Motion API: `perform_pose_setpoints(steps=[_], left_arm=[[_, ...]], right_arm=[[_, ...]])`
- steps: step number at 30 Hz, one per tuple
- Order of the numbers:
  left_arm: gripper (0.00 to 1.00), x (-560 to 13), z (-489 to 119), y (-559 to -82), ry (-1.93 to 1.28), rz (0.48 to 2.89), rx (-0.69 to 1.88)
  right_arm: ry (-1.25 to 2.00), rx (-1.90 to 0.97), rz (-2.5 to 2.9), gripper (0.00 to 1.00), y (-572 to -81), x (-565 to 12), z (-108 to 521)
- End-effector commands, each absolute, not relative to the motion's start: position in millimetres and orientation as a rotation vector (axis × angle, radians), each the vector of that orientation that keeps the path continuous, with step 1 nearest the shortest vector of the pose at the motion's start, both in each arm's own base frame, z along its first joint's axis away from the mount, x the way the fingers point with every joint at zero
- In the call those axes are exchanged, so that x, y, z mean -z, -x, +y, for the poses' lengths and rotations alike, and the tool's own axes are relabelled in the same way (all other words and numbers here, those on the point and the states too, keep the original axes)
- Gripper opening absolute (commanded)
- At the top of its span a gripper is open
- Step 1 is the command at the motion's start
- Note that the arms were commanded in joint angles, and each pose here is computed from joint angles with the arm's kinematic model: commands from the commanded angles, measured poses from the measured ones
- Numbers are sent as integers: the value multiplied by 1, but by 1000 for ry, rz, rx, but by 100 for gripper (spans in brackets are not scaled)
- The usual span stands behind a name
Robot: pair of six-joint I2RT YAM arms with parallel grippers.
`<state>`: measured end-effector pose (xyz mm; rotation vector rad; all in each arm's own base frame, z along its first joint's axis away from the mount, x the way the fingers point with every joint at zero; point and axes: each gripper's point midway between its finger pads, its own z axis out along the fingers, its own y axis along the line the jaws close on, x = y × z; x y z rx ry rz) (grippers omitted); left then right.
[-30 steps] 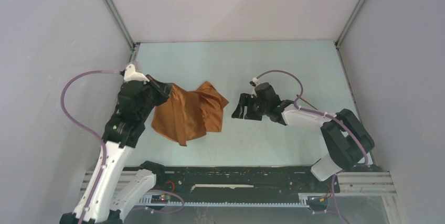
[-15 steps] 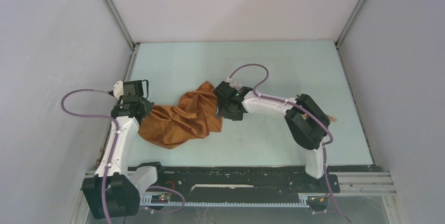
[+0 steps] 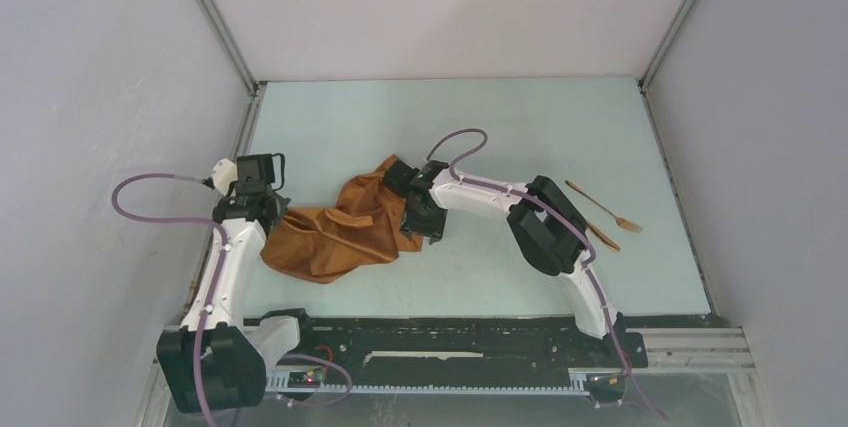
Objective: Fold the napkin into a case and place the utensils inside
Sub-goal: Pick up the crumpled napkin from the center of the board.
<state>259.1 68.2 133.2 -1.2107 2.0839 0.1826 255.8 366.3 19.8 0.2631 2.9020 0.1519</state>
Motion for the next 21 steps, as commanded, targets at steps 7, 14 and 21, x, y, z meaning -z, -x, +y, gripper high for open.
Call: perform_pose_setpoints(steps=[7,14,21], left_arm=[[5,-152,79,-262,1241,1985,-185],[7,-146,77,-263,1254,2012,-155],[9,-142,79,-264,1276,2015,-141]], right_arm=[[-561,166,2937,44,-240,-12,357],[-561,287,2914,47,-228,-5,350],[-512,376,2899,48,-230,-1,355]])
